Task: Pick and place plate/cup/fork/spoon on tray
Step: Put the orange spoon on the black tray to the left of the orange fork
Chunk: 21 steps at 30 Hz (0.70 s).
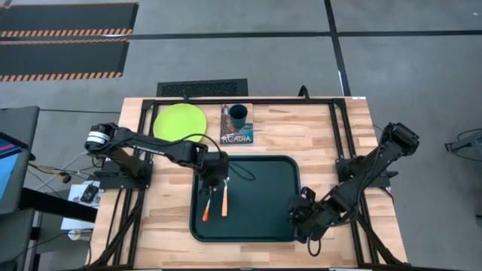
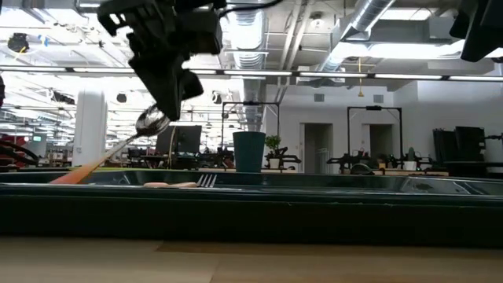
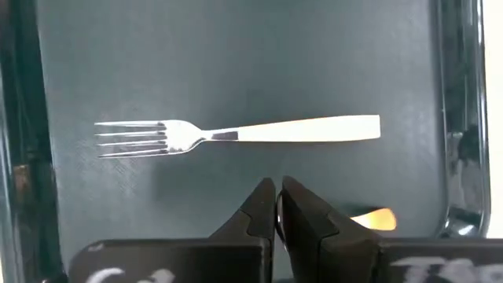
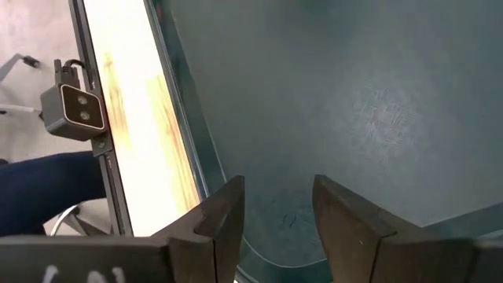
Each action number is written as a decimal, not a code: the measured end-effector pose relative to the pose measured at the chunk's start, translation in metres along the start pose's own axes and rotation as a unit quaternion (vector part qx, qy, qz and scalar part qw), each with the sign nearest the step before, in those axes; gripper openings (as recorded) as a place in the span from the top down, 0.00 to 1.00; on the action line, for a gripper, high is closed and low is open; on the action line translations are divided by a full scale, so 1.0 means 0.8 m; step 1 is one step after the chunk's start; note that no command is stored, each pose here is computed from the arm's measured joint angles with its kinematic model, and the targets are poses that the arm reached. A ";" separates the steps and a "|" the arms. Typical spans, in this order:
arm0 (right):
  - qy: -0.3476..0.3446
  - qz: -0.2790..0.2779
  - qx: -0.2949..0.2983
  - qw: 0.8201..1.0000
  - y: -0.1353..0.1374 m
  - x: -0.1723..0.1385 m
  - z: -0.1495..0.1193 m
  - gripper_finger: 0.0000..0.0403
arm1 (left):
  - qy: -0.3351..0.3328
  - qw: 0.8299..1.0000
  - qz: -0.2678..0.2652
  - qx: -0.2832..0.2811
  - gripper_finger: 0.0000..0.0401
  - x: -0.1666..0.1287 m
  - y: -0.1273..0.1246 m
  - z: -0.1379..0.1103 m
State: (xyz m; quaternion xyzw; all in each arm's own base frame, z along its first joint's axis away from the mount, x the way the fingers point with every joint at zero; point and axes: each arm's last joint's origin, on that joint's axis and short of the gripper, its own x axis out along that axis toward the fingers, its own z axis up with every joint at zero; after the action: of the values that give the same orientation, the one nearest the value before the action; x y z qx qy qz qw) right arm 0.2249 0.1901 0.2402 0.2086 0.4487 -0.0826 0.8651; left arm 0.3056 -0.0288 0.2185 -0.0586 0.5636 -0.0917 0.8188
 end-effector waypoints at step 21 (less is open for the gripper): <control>-0.009 -0.008 0.012 1.000 0.000 -0.001 -0.002 0.57 | -0.031 0.999 0.021 -0.028 1.00 0.027 0.071 -0.031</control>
State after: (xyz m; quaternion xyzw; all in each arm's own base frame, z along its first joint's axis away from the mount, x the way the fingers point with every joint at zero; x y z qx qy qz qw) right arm 0.2232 0.1910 0.2396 0.2149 0.4414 -0.0967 0.8658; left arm 0.2949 0.0221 0.1788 -0.0724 0.5415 -0.0569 0.8356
